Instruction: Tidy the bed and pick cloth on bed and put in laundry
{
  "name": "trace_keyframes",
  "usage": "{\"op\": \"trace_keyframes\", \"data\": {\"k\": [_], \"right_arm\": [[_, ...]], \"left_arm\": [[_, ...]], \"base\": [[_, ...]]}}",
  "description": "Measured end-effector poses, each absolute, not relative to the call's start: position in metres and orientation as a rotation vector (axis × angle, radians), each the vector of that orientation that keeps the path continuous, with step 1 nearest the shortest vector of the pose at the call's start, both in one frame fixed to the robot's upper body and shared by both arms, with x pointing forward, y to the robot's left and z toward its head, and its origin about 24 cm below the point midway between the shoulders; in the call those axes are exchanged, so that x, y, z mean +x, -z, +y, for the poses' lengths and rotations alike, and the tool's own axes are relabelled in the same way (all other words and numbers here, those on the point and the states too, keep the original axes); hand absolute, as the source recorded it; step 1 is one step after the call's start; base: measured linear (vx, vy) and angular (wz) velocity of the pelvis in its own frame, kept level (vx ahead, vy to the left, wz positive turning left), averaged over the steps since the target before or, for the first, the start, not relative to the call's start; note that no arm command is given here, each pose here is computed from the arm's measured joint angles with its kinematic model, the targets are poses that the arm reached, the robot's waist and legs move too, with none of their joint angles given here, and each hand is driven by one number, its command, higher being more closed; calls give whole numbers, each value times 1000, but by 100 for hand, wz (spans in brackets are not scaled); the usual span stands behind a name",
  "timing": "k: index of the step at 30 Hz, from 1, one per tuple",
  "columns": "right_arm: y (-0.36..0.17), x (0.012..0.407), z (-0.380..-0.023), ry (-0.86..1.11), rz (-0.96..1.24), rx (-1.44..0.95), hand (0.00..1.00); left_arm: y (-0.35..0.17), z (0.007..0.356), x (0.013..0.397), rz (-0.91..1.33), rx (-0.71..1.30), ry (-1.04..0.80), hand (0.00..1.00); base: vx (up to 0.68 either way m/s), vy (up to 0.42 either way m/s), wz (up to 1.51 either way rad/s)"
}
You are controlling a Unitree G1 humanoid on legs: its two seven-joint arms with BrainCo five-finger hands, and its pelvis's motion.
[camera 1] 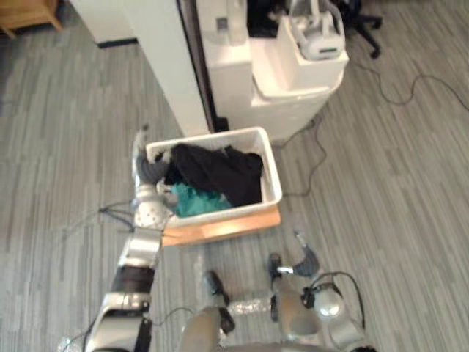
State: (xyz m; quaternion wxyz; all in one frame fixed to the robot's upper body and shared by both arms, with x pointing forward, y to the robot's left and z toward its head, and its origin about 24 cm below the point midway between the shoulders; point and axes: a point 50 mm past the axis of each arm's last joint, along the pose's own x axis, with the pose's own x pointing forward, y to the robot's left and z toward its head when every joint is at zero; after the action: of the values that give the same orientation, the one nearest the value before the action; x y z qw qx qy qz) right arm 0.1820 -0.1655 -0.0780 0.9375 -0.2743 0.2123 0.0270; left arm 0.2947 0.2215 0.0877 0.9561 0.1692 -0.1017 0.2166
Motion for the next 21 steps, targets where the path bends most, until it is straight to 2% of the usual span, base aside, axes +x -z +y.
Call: {"op": "trace_keyframes", "data": {"k": [4,6,11,13,18,21], "right_arm": [[96,169,-178,-6,555,-545,0],[105,162,-187,28,626,-540,0],[121,141,-210,125,771,-494,0],[128,133,-212,143,825,-464,0],[140,118,-212,177,920,-390,0],[145,110,-216,225,965,-345,0]], "left_arm": [[-60,235,264,-133,229,-533,0],[-22,247,230,21,122,-614,0],[64,239,170,423,-33,-610,0],[98,232,143,614,-68,-589,0],[141,218,89,921,-28,-554,0],[149,218,74,993,-29,-577,0]], "base": [[16,-7,14],[-13,-13,6],[-20,2,5],[-8,10,2],[0,8,-2],[26,20,-7]]}}
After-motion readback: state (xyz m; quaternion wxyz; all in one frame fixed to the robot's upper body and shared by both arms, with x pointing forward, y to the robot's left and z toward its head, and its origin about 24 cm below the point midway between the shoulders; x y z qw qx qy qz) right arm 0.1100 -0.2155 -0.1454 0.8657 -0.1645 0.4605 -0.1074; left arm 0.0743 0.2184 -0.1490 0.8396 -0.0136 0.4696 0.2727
